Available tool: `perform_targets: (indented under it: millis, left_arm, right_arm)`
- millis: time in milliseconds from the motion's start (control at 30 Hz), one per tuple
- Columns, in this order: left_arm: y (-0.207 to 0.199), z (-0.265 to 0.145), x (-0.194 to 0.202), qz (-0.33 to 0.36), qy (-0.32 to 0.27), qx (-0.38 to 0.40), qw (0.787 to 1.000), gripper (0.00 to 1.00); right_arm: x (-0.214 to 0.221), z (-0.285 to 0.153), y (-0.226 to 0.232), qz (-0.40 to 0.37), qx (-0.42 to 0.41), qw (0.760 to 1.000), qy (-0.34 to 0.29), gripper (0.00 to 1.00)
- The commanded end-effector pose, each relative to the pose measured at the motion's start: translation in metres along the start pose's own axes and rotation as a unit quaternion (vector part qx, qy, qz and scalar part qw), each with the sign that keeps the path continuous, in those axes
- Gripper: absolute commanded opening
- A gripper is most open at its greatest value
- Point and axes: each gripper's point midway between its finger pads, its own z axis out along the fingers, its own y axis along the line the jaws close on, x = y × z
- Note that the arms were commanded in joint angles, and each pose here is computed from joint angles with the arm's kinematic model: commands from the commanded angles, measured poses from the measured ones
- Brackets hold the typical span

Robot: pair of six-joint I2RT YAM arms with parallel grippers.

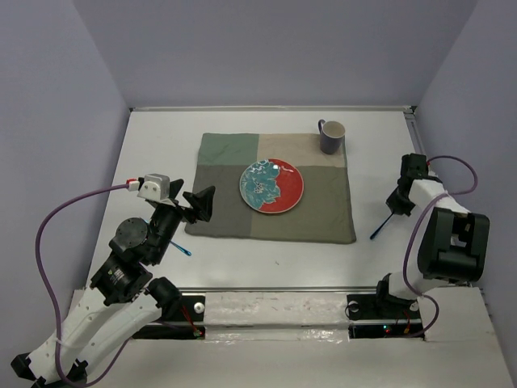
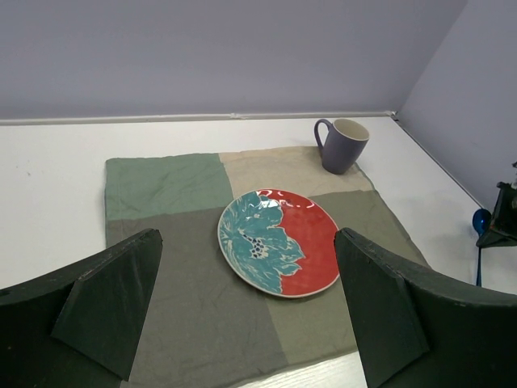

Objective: Set the dinner table for one person

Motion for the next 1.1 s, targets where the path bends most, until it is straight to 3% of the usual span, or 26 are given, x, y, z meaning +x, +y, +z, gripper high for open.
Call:
perform_targets:
  millis: [0,100,233,467,600,833,1067]
  left_arm:
    - [0.000,0.001,-0.010,0.003,-0.022,-0.002,1.000,0.99]
    - [0.001,0.001,-0.010,0.002,-0.021,-0.004,1.000,0.99]
    - [0.001,0.002,-0.009,0.003,-0.019,-0.005,1.000,0.99]
    - [0.002,0.007,-0.002,0.007,-0.009,-0.009,1.000,0.99]
    - [0.003,0.009,0.000,0.010,-0.004,-0.012,1.000,0.99]
    - [0.008,0.011,0.002,0.012,-0.002,-0.023,1.000,0.99]
    - [0.008,0.013,0.003,0.012,0.001,-0.024,1.000,0.99]
  right_arm:
    - [-0.050,-0.039,0.001,0.006,-0.016,0.996,-0.087,0.00]
    - [-0.066,-0.075,0.023,-0.010,-0.073,0.990,-0.121,0.00]
    - [-0.044,-0.119,0.099,-0.127,-0.159,0.970,-0.136,0.00]
    - [0.004,-0.152,0.195,-0.236,-0.260,0.931,-0.099,0.00]
    - [0.023,-0.155,0.238,-0.271,-0.296,0.912,-0.082,0.00]
    - [0.036,-0.107,0.266,-0.289,-0.270,0.917,-0.048,0.00]
    - [0.046,-0.078,0.263,-0.287,-0.238,0.927,-0.033,0.00]
